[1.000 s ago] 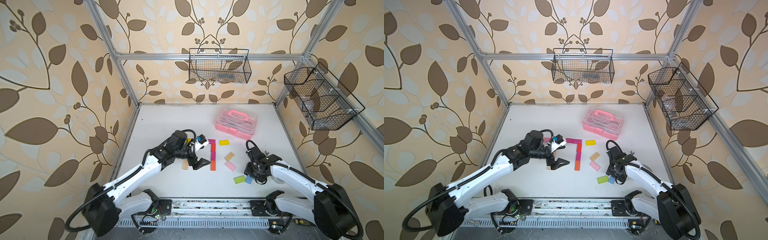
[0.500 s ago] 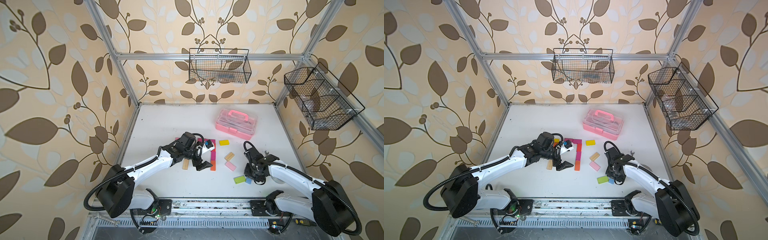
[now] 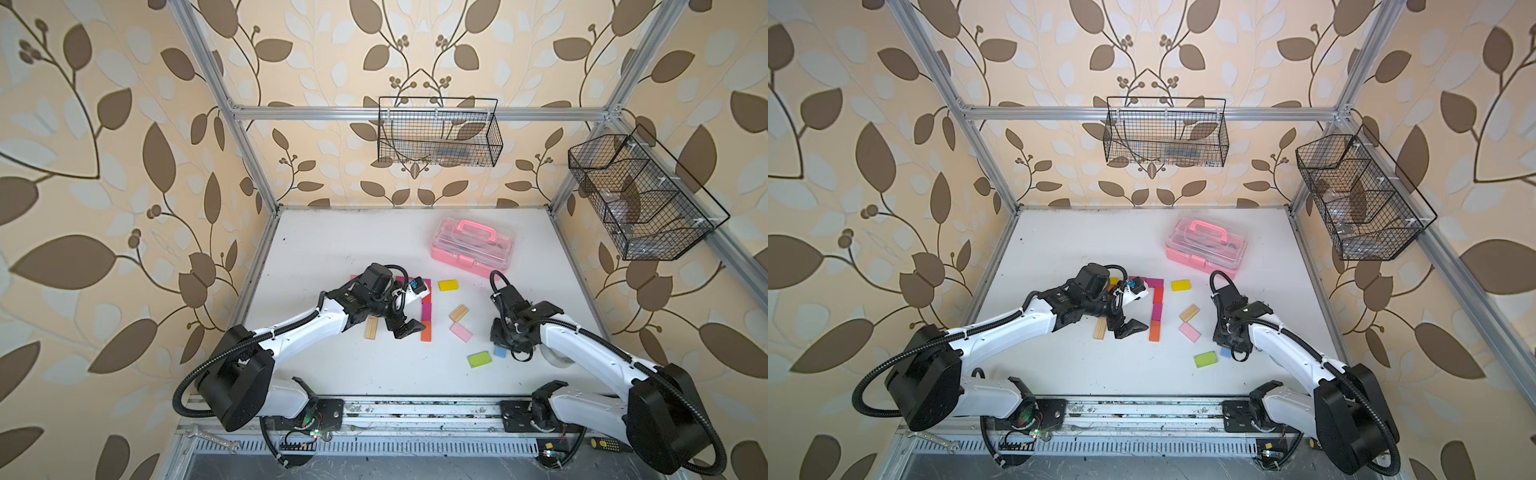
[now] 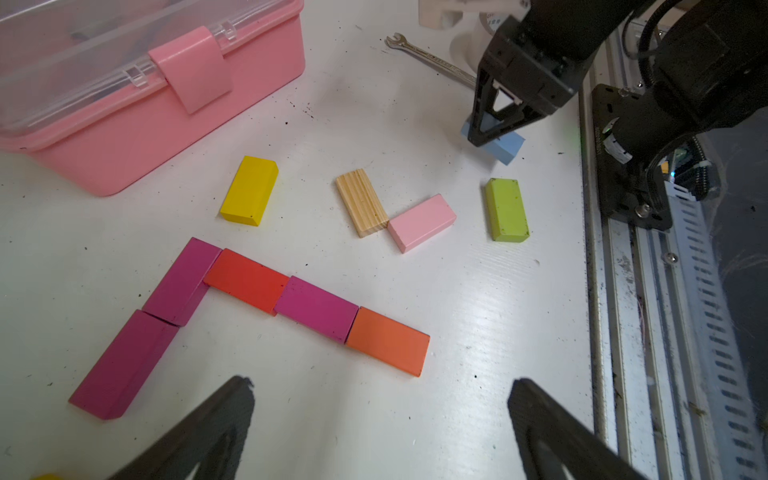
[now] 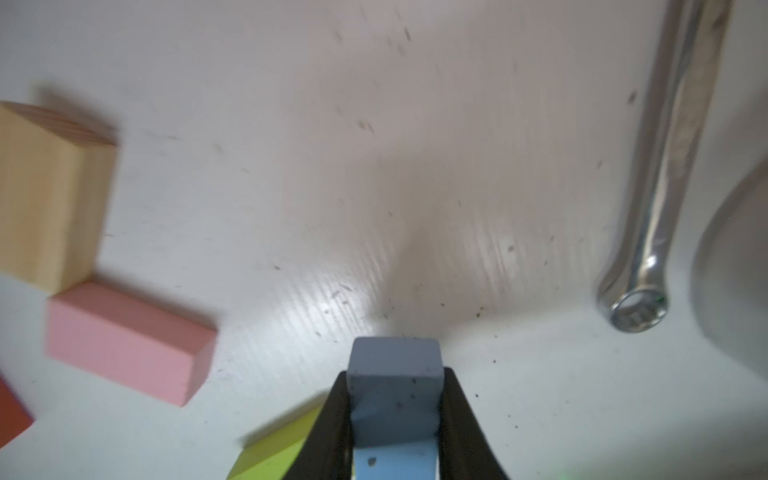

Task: Assemble the number 7 with building blocks
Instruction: Pick up the building block from the center of the board.

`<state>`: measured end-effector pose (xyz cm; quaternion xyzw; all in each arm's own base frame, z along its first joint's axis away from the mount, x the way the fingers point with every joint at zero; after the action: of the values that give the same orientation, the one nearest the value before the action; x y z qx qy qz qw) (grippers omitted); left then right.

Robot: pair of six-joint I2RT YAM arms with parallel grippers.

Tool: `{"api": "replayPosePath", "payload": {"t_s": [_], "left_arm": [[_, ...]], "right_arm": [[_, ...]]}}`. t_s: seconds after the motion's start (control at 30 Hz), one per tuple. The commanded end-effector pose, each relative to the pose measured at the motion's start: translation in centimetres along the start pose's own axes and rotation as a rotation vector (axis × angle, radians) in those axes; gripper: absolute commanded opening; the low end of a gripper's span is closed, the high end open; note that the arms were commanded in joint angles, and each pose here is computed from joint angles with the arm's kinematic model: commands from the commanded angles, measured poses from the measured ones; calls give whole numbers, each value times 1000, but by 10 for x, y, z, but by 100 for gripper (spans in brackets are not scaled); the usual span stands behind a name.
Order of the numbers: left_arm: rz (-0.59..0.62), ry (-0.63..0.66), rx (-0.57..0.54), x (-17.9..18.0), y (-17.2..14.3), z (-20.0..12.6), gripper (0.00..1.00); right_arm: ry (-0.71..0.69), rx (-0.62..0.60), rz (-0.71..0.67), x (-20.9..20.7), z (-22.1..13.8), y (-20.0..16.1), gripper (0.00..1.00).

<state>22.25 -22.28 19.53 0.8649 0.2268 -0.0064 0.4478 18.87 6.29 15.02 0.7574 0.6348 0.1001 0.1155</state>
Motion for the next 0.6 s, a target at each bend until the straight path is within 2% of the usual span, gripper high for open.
{"api": "replayPosePath", "payload": {"t_s": [0.0,0.1,0.23,0.33,0.43,0.57], "left_arm": [[32,-7,-75,2,32,0,99],[33,-12,-70,9,42,7,99],[29,-25,-63,22,53,16,99],[38,-33,-55,28,54,24,99],[49,-40,-54,33,52,32,99],[49,-55,-52,36,46,42,99]], "right_arm": [[2,-227,-196,4,-41,40,0],[49,-377,-420,17,-63,65,0],[87,-437,-881,37,-70,82,0],[84,-369,-1170,48,-59,91,0],[188,-228,-1455,59,-42,87,0],[187,-168,-1674,62,-12,89,0]]}}
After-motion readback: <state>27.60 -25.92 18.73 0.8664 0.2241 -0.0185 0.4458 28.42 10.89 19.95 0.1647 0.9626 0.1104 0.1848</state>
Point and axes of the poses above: each gripper's point midway between its finger pads, its own z axis out along the fingers, its own x axis along the line the jaws close on, y = z × x, the point moved 9 cm from there along -z, back along the fingers, and after that the axes turned 10 degrees about -z, right-handed, at the moved point
